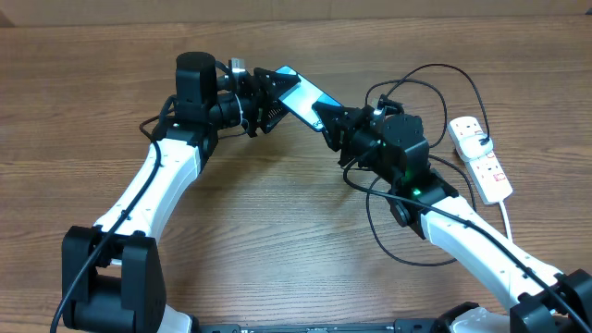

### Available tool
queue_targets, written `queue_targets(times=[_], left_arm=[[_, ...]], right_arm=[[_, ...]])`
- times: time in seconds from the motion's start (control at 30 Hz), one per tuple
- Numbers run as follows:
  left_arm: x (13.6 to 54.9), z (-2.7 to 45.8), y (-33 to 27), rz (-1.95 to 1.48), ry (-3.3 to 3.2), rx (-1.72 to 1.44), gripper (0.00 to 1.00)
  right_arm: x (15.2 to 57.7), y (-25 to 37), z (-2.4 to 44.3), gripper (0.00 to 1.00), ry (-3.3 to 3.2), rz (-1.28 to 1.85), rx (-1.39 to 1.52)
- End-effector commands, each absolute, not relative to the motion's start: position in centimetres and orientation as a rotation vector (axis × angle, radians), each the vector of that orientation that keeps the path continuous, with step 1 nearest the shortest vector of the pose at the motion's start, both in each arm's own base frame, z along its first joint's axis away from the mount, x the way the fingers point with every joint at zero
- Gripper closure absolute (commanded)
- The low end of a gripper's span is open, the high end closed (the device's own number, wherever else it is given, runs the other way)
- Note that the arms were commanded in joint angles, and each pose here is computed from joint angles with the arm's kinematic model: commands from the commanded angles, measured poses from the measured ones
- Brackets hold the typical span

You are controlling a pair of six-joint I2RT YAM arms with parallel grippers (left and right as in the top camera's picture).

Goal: Plug charger to phone and switch on socket

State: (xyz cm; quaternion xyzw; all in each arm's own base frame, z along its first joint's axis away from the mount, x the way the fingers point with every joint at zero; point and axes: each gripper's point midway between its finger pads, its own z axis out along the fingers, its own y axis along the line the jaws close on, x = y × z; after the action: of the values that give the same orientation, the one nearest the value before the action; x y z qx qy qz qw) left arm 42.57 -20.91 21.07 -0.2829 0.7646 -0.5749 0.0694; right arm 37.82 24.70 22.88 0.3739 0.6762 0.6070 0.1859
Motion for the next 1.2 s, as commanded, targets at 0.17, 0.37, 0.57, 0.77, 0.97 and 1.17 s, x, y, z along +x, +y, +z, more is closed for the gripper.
queue_targets(times=[0.17,0.37,0.57,0.77,0.97,1.17], left_arm=[[42.2,20.9,-21.2,-1.805,2.301,-1.073,0.49],[42.0,20.9,-21.4,-1.812,2.306,-1.074,0.58],[42.0,21.2,-21.8,-1.822,2.303,-1.057,0.69],[41.9,21.5,-22.4,-1.838,2.299,-1.031,0.73],[41.8,21.6,-22.4,-1.846,2.305,-1.025,0.83],[41.8,21.6,-22.4,-1.846,2.305,-1.025,0.96]], right_arm=[[38.1,24.9,24.1,0.96,1.834,1.685,1.059],[38.3,24.6,23.8,0.96,1.827,1.662,1.079],[37.8,25.2,23.8,0.96,1.843,1.674,1.066],[37.2,26.3,23.8,0.96,1.854,1.680,1.051],[37.3,26.1,24.0,0.96,1.840,1.679,1.053],[37.4,26.0,24.1,0.96,1.829,1.674,1.057]])
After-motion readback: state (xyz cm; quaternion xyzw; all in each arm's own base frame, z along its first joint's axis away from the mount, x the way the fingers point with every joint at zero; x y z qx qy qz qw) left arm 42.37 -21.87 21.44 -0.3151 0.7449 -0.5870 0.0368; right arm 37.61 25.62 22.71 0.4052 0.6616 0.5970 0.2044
